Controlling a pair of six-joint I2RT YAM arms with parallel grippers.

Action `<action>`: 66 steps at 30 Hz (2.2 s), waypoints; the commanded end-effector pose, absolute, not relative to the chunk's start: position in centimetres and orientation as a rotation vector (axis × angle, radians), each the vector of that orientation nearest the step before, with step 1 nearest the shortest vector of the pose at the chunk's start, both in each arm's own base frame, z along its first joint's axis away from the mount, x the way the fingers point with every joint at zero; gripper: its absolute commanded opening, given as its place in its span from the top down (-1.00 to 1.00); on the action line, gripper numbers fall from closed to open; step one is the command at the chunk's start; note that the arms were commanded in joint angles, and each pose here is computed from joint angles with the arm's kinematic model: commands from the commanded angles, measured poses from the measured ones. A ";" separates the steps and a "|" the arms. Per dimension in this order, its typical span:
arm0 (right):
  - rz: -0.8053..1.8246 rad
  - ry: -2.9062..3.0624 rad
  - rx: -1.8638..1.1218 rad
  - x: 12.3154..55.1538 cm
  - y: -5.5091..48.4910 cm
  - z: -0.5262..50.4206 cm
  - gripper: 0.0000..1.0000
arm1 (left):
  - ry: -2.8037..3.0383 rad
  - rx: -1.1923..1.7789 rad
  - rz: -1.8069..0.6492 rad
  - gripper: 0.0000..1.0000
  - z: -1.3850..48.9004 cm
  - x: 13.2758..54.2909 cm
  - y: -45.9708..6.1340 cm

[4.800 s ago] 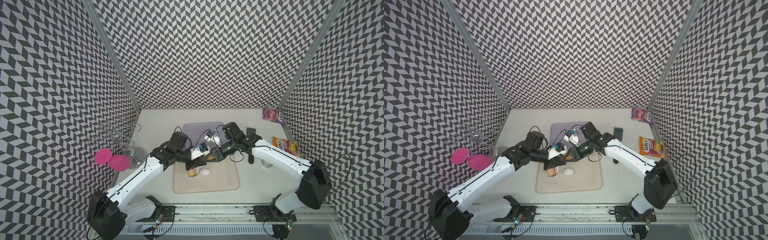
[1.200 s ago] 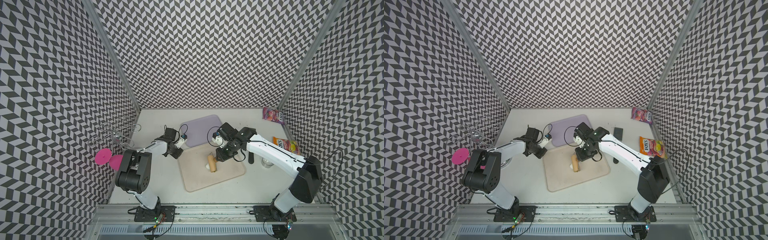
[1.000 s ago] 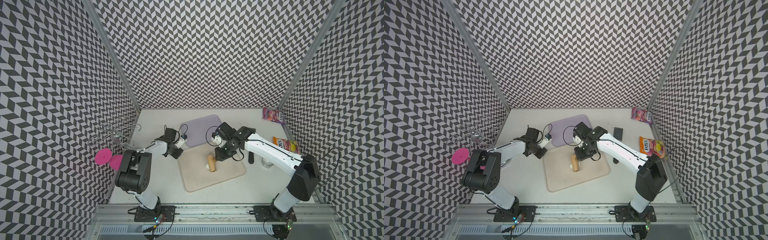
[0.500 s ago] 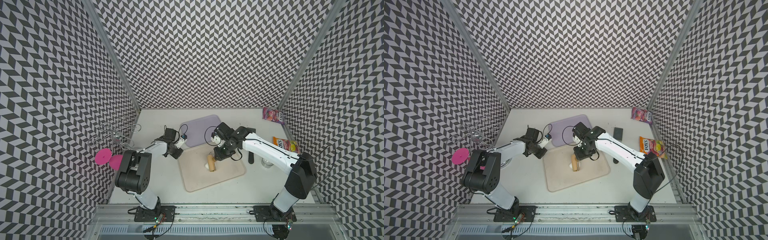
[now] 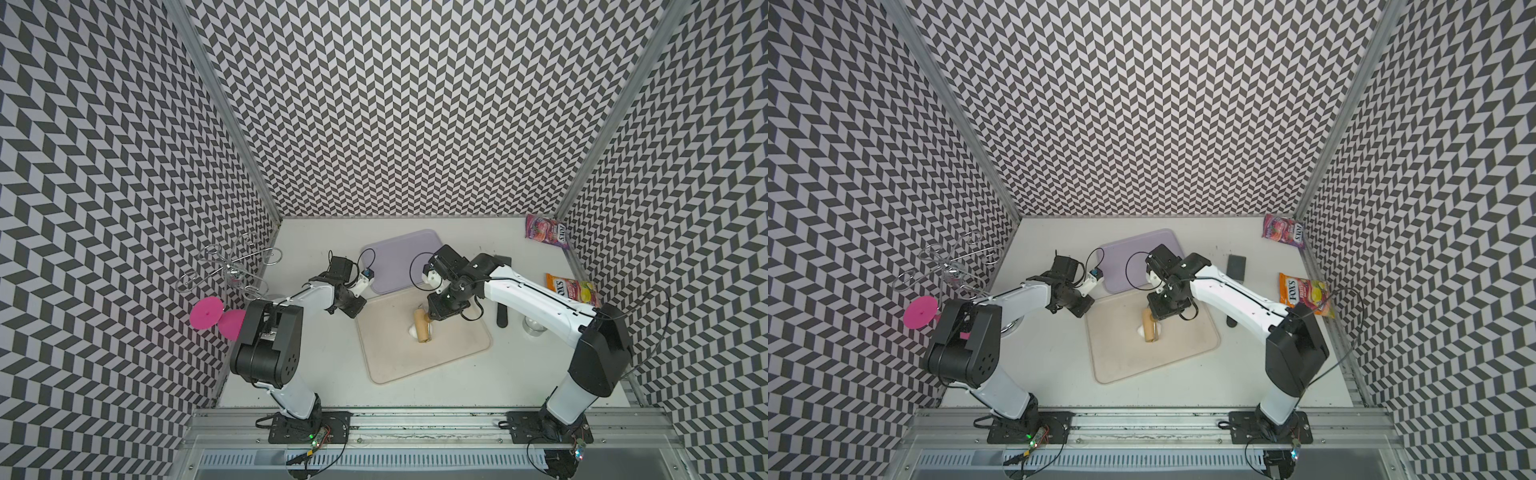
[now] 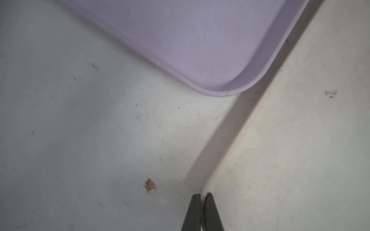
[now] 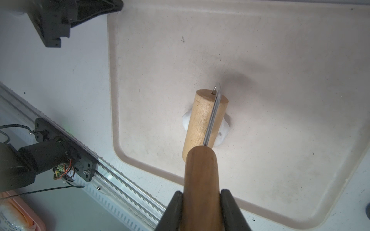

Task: Roll out the dumpling wrappers from the dough
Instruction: Flatten out the dough on the work surface.

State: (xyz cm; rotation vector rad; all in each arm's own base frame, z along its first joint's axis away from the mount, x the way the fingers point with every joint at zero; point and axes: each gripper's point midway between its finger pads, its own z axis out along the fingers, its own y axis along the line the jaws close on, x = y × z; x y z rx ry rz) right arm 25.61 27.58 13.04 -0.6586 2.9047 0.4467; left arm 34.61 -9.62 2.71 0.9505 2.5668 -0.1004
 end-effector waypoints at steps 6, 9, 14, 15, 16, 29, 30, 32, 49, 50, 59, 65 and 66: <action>-0.124 3.082 -0.595 26.5 20.5 3.8 1.00 | 2.620 1.038 -0.123 1.00 0.9 32.4 -10.2; -0.111 3.093 -0.604 26.2 20.6 3.2 1.00 | 2.616 1.035 -0.123 1.00 1.0 32.5 -10.3; -0.123 3.107 -0.609 25.9 20.4 2.4 1.00 | 2.615 1.035 -0.124 1.00 1.0 32.4 -10.4; -0.122 3.107 -0.611 25.9 20.4 2.3 1.00 | 2.617 1.033 -0.125 1.00 0.9 32.4 -10.4; -0.121 3.110 -0.614 25.8 20.3 2.1 1.00 | 2.616 1.034 -0.125 1.00 0.9 32.5 -10.4; -0.027 3.144 -0.692 24.6 21.6 0.9 1.00 | 2.623 1.041 -0.133 1.00 0.5 32.2 -10.9; -0.003 3.148 -0.705 24.3 21.9 0.8 1.00 | 2.622 1.040 -0.130 1.00 0.5 32.3 -10.8; 0.041 3.152 -0.726 24.0 22.5 0.8 1.00 | 2.625 1.039 -0.131 1.00 0.4 32.2 -10.8; 0.298 3.163 -0.803 22.5 25.3 0.6 1.00 | 2.635 1.036 -0.146 1.00 0.0 31.8 -11.0; 0.296 3.167 -0.803 22.5 25.2 0.4 1.00 | 2.634 1.037 -0.149 1.00 0.0 31.8 -11.0; 0.323 3.177 -0.809 22.2 25.6 -0.2 1.00 | 2.632 1.039 -0.152 1.00 0.0 31.8 -11.1; 0.349 3.183 -0.825 21.8 26.0 -0.4 1.00 | 2.634 1.036 -0.154 1.00 0.0 31.7 -11.1; 0.354 3.185 -0.827 21.7 26.1 -0.5 1.00 | 2.636 1.036 -0.154 1.00 -0.1 31.6 -11.1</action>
